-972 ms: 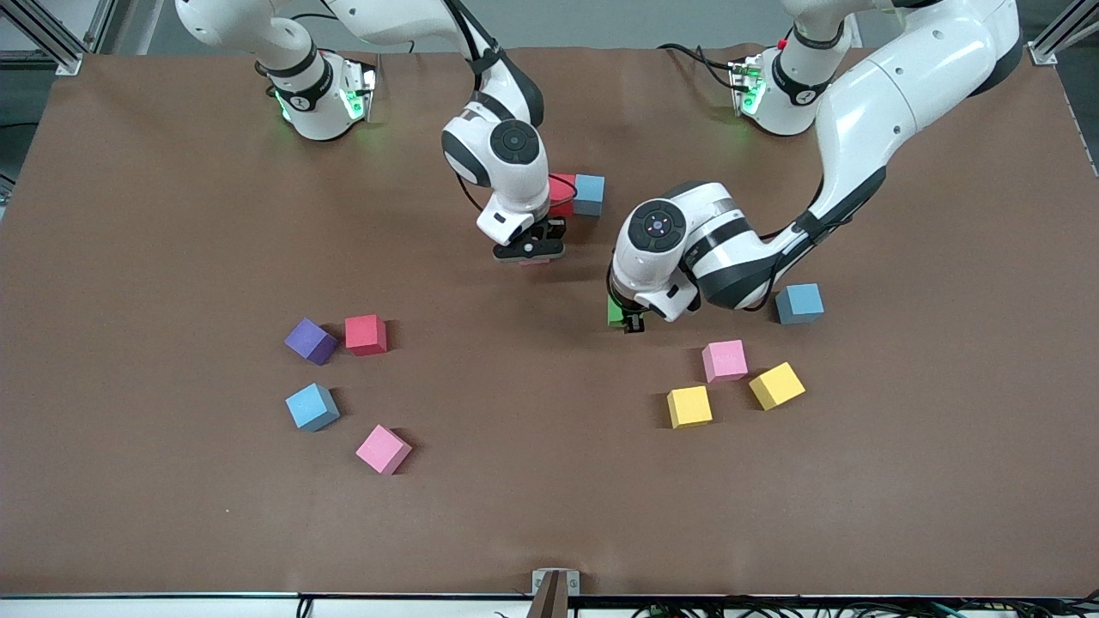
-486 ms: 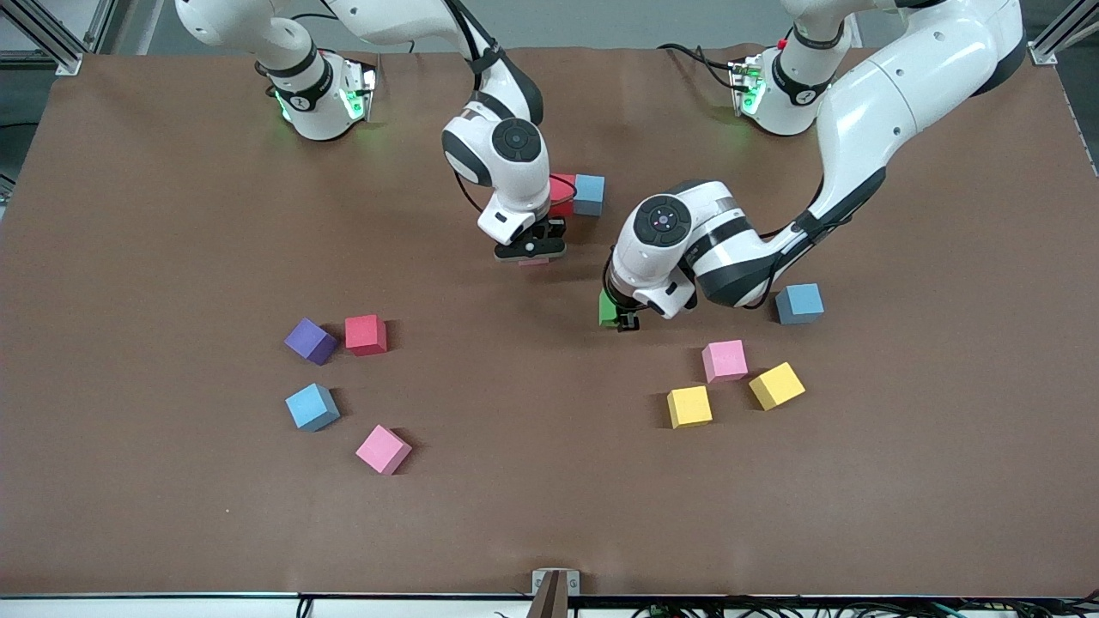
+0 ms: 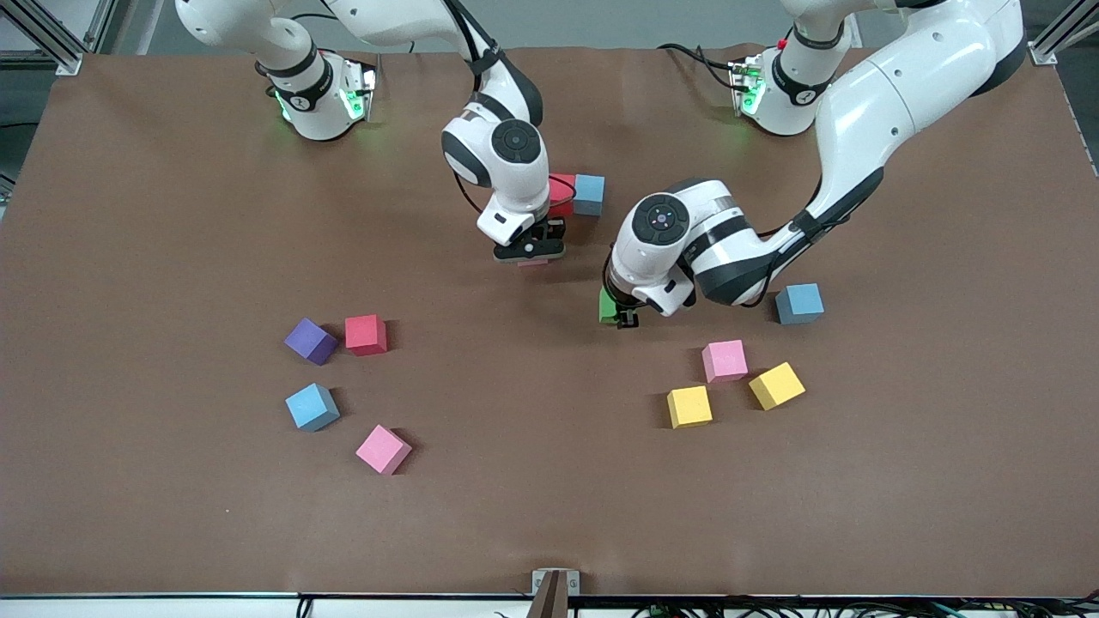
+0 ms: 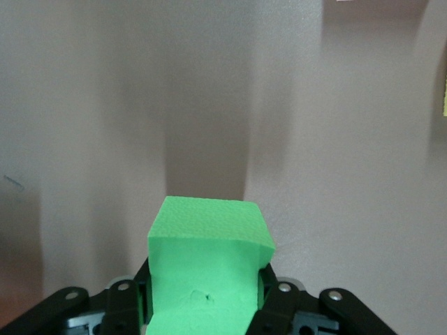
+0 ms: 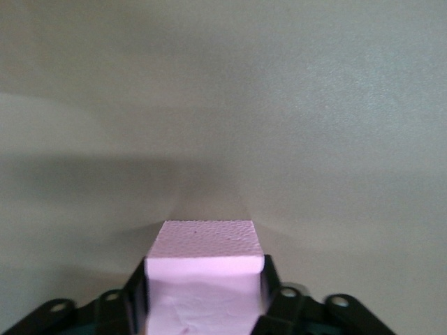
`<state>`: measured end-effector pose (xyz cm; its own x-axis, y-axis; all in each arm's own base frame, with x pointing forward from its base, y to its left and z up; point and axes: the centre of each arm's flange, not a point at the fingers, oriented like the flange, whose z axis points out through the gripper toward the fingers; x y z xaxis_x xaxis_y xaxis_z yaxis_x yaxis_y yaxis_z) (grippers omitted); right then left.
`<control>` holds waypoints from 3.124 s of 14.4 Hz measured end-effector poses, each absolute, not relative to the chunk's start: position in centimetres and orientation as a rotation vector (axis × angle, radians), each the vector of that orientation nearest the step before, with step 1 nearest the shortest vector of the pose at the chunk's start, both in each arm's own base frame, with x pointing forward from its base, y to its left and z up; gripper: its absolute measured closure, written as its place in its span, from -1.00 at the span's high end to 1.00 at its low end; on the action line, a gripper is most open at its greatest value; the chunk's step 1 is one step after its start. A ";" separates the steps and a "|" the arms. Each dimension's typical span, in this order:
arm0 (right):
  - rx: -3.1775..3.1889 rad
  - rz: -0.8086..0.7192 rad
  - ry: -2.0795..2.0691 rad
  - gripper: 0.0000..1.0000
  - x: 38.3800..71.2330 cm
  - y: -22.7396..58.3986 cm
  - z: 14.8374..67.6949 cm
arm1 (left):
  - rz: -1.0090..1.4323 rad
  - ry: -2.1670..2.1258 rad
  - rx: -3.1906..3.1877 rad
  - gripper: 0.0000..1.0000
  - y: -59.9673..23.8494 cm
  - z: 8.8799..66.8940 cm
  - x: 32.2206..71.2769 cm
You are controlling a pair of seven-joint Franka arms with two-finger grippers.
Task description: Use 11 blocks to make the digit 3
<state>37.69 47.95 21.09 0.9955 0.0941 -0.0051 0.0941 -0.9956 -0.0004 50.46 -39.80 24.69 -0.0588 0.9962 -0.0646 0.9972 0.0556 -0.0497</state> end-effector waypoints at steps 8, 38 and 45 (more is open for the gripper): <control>-3.130 -0.012 -0.122 1.00 39.1 48.0 22.5 | -0.118 2.269 2.159 0.11 -39.8 24.6 50.0; -3.187 0.137 0.054 1.00 57.2 16.8 24.0 | -0.068 2.112 2.348 0.10 -48.8 21.1 37.4; -3.180 0.087 0.052 0.96 57.2 16.7 21.7 | -0.064 2.110 2.340 0.10 -50.3 20.5 37.6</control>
